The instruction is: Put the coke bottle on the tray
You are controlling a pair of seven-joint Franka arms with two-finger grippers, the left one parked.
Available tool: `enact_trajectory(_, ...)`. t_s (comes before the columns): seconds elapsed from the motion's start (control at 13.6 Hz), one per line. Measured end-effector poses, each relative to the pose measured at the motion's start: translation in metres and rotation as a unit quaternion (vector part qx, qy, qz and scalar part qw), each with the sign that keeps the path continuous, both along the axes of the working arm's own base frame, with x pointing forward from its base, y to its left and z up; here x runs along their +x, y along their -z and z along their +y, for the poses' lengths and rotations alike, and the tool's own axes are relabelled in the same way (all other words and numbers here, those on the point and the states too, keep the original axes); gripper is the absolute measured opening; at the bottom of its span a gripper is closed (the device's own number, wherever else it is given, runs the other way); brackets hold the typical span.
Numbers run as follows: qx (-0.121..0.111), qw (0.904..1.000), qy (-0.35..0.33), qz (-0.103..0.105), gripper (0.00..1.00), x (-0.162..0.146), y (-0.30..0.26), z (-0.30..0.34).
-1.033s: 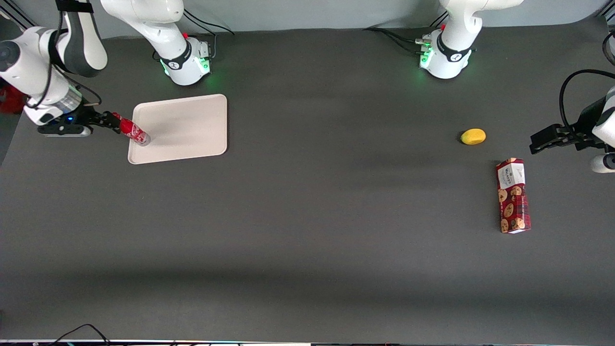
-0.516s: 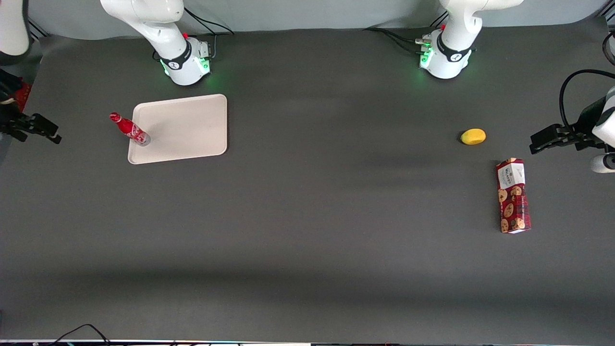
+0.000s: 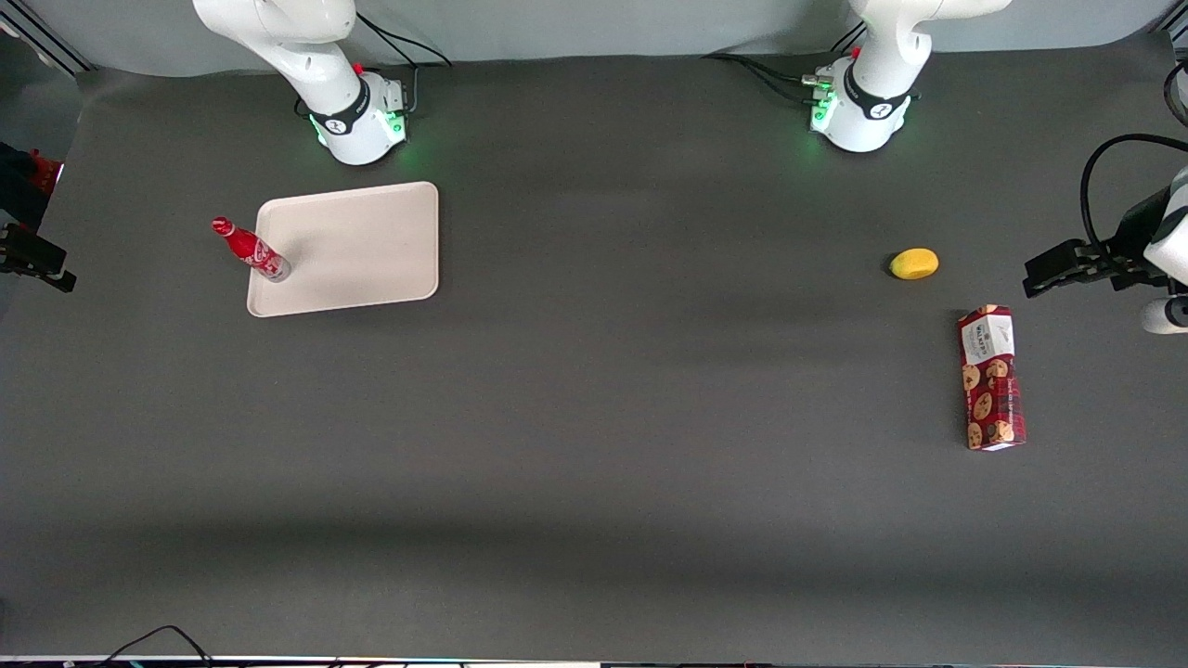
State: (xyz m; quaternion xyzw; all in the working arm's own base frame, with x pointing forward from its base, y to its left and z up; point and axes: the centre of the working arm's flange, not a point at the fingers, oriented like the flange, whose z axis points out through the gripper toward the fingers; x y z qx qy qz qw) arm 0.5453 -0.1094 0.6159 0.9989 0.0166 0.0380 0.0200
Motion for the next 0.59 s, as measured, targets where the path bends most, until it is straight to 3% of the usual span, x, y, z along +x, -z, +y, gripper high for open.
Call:
enact_trajectory(0.22, 0.034, 0.9994, -0.003, 0.004, 1.00, 0.007, 0.006, 0.011)
enact_trajectory(0.59, 0.040, 0.9987, -0.002, 0.033, 1.00, 0.024, 0.040, 0.011)
